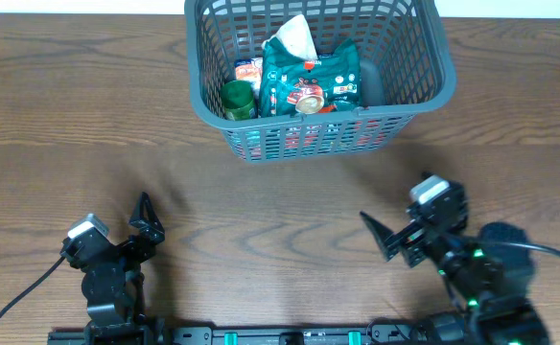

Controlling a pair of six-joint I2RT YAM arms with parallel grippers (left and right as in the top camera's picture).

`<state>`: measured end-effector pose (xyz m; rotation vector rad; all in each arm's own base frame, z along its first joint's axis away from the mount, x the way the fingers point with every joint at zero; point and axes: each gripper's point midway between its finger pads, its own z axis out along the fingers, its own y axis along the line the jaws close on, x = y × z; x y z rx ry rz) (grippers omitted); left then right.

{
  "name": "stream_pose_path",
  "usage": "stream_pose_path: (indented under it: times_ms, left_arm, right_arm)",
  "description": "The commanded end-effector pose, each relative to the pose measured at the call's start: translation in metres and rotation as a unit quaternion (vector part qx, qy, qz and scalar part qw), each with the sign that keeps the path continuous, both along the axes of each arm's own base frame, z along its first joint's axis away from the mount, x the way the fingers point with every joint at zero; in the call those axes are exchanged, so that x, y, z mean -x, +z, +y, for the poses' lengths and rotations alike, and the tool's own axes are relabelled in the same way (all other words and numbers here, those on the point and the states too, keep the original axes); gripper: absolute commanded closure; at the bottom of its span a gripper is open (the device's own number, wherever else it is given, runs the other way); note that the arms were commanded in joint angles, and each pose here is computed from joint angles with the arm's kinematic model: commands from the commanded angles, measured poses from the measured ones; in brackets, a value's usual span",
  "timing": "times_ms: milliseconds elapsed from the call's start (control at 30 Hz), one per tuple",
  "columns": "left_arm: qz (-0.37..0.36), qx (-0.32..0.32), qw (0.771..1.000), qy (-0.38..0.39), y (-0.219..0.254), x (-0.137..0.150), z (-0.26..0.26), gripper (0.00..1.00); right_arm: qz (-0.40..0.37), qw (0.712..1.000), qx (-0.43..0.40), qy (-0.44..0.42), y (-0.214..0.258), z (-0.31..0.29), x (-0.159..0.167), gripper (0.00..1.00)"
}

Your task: Pack container

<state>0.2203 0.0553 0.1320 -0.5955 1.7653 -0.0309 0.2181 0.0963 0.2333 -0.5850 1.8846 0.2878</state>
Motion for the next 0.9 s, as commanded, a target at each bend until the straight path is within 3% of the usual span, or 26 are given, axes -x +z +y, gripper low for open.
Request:
stream_pose_path:
  times_ms: [0,167,333,867]
  left_arm:
    - [0.009,0.004,1.0,0.003,-0.01,0.0,0.001,0.01]
    - [0.009,0.004,1.0,0.003,-0.01,0.0,0.001,0.02]
    - [0.009,0.004,1.0,0.003,-0.01,0.0,0.001,0.02]
    - [0.009,0.004,1.0,0.003,-0.01,0.0,0.001,0.01]
  right_arm:
    - [0.023,0.998,-0.049,-0.02,-0.034,0.0,0.004,0.01]
    - [0.042,0.992,-0.085,-0.078,-0.088,-0.013,0.004,0.01]
    - [0.039,0.992,-0.088,-0.078,-0.117,-0.014,0.008,0.01]
    - [-0.007,0.992,-0.092,-0.081,-0.102,-0.017,0.006,0.01]
